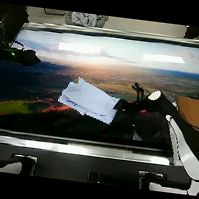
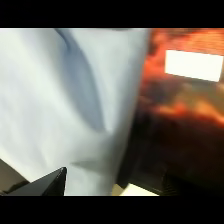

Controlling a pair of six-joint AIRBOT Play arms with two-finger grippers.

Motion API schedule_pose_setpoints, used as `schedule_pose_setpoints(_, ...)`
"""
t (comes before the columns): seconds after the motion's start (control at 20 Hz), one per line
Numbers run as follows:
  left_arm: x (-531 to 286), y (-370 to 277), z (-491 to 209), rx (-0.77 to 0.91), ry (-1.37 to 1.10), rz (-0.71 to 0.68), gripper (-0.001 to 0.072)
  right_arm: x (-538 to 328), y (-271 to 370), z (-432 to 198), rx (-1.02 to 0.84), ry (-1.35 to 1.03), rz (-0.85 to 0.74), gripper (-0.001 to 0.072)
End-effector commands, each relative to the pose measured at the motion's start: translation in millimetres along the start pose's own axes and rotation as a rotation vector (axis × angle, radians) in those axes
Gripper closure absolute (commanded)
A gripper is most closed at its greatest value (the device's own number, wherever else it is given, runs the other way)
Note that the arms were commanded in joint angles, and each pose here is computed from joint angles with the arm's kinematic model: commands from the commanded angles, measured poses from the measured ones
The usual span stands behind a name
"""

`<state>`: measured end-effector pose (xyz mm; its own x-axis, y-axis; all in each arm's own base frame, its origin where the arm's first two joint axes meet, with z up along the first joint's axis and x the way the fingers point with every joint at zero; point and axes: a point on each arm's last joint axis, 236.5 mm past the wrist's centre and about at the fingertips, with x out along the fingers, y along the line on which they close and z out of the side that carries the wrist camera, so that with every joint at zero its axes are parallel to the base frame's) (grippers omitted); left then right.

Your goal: Fold the shirts.

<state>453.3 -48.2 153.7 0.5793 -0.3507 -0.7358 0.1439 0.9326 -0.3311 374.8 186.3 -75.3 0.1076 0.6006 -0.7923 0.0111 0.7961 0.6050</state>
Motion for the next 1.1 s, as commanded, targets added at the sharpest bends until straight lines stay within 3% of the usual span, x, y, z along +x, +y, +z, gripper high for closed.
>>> schedule_pose_setpoints(0.0,-0.4,0.5,0.1,0.008,-0.001,0.001,0.0675,29.4,19.8,13.3,0.044,-0.081,0.064,0.0118)
schedule_pose_setpoints(0.05,-0.4,0.5,0.1,0.017,-0.001,0.001,0.0674,32.9,24.9,14.5,0.053,-0.088,0.076,0.0157)
schedule_pose_setpoints(0.1,-0.4,0.5,0.1,0.017,-0.001,0.001,0.0674,33.6,30.8,13.7,0.068,-0.084,0.1,0.0288)
schedule_pose_setpoints(0.15,-0.4,0.5,0.1,0.017,-0.001,0.001,0.0674,31.4,40.7,10.2,0.05,-0.067,0.137,0.0593)
schedule_pose_setpoints(0.2,-0.4,0.5,0.1,0.017,-0.001,0.001,0.0674,25.3,52.3,7.9,-0.003,-0.05,0.177,0.0657)
schedule_pose_setpoints(0.35,0.6,1.0,-0.2,0.016,0.001,0.001,0.0674,-23.6,88.3,14.4,-0.293,-0.039,0.253,0.0658)
schedule_pose_setpoints(0.5,3.8,2.4,-2.4,0.012,0.01,0.001,0.0674,-114.8,92.5,42.5,-0.431,-0.107,0.136,0.0659)
schedule_pose_setpoints(0.8,15.3,7.6,-17.7,-0.008,0.052,0.001,0.0675,-313.1,20.8,77.6,-0.299,-0.369,-0.078,0.0659)
schedule_pose_setpoints(1.05,24.5,11.7,-33.0,-0.026,0.091,0.0,0.0674,-410.0,-70.6,69.6,-0.104,-0.554,-0.219,0.0659)
